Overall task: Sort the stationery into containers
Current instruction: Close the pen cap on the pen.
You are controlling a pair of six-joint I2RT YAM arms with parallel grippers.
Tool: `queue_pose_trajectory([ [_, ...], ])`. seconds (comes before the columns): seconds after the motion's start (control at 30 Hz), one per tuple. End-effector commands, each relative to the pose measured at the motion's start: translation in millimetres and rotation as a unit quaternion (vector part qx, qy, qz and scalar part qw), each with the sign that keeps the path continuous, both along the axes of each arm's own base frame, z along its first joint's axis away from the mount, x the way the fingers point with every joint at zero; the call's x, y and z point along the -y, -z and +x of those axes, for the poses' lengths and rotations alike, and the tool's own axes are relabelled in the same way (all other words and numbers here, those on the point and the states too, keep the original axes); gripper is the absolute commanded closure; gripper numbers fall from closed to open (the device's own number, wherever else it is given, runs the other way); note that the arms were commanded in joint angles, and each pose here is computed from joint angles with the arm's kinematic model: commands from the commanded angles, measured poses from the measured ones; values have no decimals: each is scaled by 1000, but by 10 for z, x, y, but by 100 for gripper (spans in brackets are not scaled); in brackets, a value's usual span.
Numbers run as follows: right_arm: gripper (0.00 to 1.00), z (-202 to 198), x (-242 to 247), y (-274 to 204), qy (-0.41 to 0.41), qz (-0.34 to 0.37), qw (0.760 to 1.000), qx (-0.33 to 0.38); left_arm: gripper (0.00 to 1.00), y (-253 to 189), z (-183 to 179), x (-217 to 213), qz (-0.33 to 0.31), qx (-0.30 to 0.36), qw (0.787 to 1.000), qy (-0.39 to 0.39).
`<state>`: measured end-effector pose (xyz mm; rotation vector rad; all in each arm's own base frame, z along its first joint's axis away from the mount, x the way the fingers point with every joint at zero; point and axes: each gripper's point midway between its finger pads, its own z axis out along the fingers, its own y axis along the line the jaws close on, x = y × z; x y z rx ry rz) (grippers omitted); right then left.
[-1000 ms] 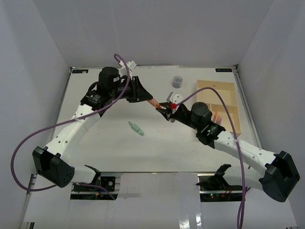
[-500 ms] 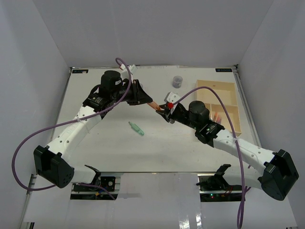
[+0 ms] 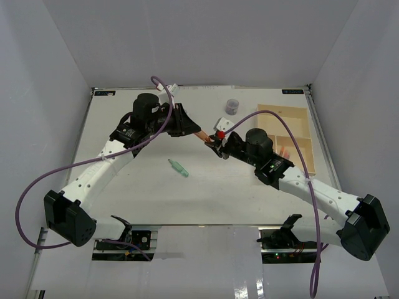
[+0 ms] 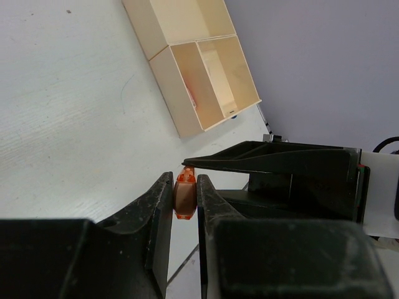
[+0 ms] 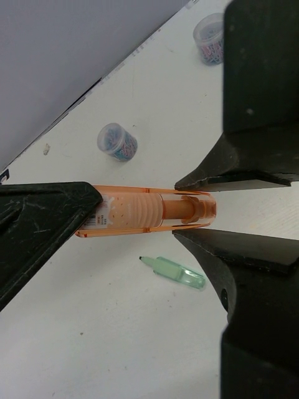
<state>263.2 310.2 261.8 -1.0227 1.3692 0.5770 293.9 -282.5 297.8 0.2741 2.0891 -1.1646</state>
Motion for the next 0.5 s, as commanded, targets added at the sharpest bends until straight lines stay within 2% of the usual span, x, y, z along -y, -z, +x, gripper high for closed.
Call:
queue_pose_trajectory([
  [0.0,92,-24,-59,-1346,-13,136,979,152,75,349,-342,118,23,-69,996,47],
  [0.1,92,-45,-26,-1539,-12,145,974,174,75,410,-364,123,25,-81,995,51],
  [0.47,92,-79,-63,-1674,-25,152,970,190,73,526,-446,171,22,-108,991,73],
])
